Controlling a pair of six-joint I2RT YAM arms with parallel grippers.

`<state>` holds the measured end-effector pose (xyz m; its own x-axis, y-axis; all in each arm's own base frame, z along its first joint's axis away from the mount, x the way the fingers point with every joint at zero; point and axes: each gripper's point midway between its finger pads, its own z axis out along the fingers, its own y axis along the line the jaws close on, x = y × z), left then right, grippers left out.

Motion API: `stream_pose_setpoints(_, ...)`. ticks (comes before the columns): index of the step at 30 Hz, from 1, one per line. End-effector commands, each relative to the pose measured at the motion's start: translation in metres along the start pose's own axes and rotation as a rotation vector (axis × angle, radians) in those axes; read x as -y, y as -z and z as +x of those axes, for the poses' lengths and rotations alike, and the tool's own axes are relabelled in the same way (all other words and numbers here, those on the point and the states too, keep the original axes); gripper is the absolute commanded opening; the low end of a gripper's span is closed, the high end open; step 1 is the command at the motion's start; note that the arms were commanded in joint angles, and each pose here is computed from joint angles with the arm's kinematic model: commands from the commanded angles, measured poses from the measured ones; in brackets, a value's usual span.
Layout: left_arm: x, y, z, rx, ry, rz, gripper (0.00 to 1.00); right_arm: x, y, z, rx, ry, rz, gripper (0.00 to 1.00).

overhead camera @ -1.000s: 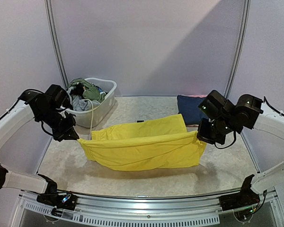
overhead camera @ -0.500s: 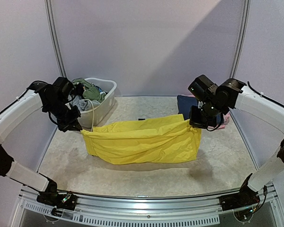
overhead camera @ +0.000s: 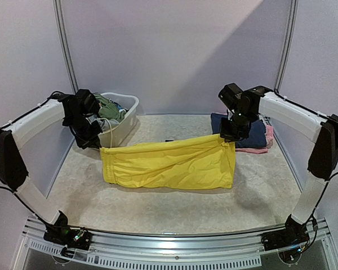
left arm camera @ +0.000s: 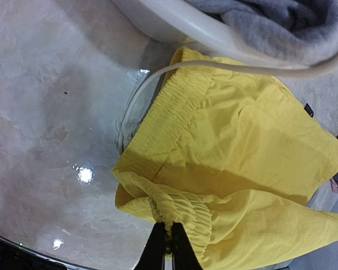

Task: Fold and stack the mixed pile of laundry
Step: Fold the flattened shorts at the center of the board.

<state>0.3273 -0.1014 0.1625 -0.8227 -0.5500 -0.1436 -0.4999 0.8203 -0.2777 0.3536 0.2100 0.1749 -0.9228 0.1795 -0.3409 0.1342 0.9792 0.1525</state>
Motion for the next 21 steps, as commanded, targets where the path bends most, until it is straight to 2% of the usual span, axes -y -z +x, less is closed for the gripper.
stream_pose_setpoints(1,0.005,-0.014,-0.027,0.055,0.001,-0.02,0.0,-0.011,-0.018,-0.015,-0.013,0.073,0.001,0.0)
stream_pose_setpoints(10,0.018,-0.035,-0.048,0.08,0.01,-0.017,0.0,-0.004,-0.056,-0.031,-0.051,0.057,0.059,0.0)
stream_pose_setpoints(16,0.033,-0.043,-0.054,0.079,0.006,0.034,0.01,0.01,-0.078,-0.024,-0.11,0.012,0.104,0.0)
stream_pose_setpoints(19,0.043,-0.027,-0.059,0.121,-0.01,0.077,0.27,0.009,-0.087,-0.025,-0.124,-0.009,0.098,0.0)
stream_pose_setpoints(21,0.049,-0.011,-0.063,0.163,-0.008,0.116,0.59,0.009,-0.089,-0.027,-0.125,-0.024,0.102,0.06)
